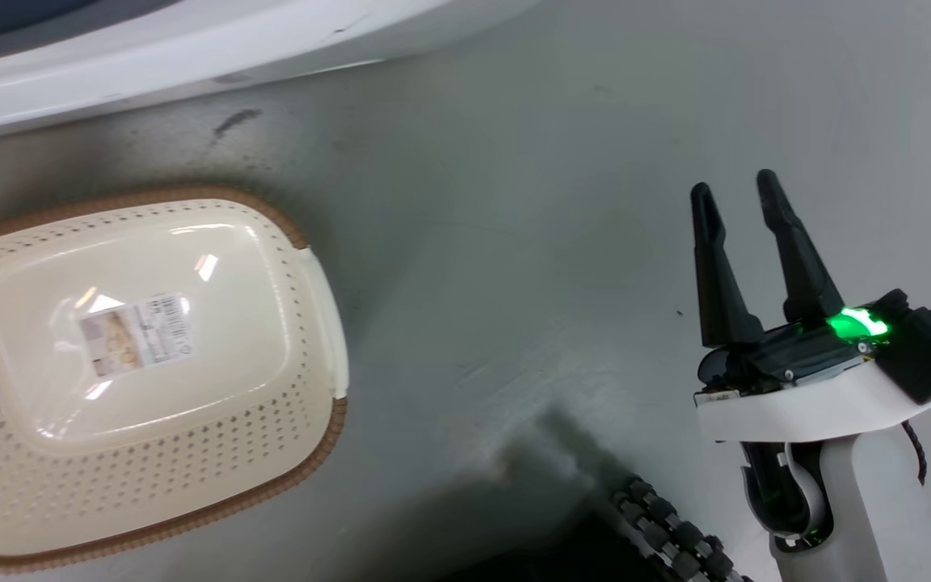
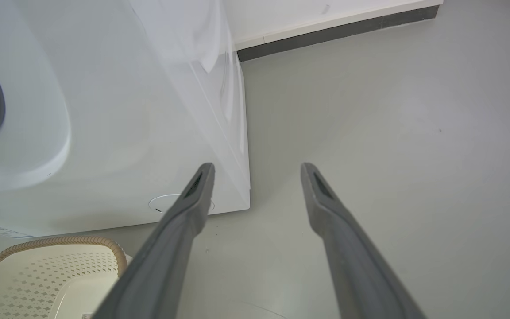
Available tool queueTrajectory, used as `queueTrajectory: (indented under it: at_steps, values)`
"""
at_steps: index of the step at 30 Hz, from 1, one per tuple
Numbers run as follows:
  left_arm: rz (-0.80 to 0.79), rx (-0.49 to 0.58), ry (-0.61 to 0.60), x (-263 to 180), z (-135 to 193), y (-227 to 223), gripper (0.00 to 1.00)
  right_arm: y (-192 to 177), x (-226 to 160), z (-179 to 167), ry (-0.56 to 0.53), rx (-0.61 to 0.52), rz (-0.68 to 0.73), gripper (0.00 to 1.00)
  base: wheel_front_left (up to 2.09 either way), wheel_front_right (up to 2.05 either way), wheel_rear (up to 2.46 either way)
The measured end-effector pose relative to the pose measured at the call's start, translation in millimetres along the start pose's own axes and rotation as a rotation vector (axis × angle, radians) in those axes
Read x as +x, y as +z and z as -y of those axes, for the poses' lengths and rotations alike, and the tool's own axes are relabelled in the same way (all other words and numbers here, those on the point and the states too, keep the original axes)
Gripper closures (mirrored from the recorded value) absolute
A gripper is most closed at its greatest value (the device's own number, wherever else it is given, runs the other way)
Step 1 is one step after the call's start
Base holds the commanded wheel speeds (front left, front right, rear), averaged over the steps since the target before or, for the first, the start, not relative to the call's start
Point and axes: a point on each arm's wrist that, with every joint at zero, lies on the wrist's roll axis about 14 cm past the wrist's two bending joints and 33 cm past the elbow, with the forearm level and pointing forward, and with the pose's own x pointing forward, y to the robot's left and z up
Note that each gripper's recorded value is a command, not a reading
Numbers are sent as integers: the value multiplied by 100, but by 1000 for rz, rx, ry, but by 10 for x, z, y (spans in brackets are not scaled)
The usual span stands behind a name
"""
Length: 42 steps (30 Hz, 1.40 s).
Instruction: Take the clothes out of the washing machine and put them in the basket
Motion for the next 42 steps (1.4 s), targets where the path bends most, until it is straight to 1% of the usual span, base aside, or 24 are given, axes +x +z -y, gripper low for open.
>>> queueTrajectory:
  at_steps: [1,4,8,10,14,15,16,17,21,28,31,33,37,42]
  values:
    - [-24,-15,-4,41,4,-40,0,-13,-12,11,-4,2,-5,0,0,0,0]
    - [-100,-4,-25,165,119,-186,0,-50,-39,54,-19,2,-20,0,0,0,0]
    - [-164,-49,-54,292,193,-348,0,-104,-59,110,-36,-1,-38,0,0,0,0]
    - [-188,-81,-75,335,248,-378,0,-126,-64,142,-47,2,-44,0,0,0,0]
    - [-213,-93,-90,392,307,-432,0,-153,-66,176,-58,7,-52,0,0,0,0]
    - [-218,-95,-91,397,308,-442,10,-151,-63,175,-58,6,-51,0,0,0,0]
    - [-218,-92,-91,399,310,-442,70,-146,-59,176,-58,7,-49,0,0,0,0]
    - [-213,-82,-92,397,317,-430,100,-141,-53,176,-57,6,-47,0,0,0,0]
    - [-177,-73,-98,380,317,-384,100,-129,-20,172,-53,8,-40,0,0,0,0]
    - [-72,-81,-77,258,172,-230,100,-20,15,138,-38,-4,-8,0,0,0,0]
    - [28,-90,-82,160,162,-37,100,58,36,134,-33,-19,15,0,0,0,0]
    - [115,-121,-87,77,170,105,100,135,55,127,-29,-27,37,0,0,0,0]
    - [216,-153,-105,-113,217,147,100,294,42,119,-26,-48,77,0,0,0,0]
    - [349,-192,-119,-474,222,301,100,459,-38,69,-15,-67,115,0,0,0,0]
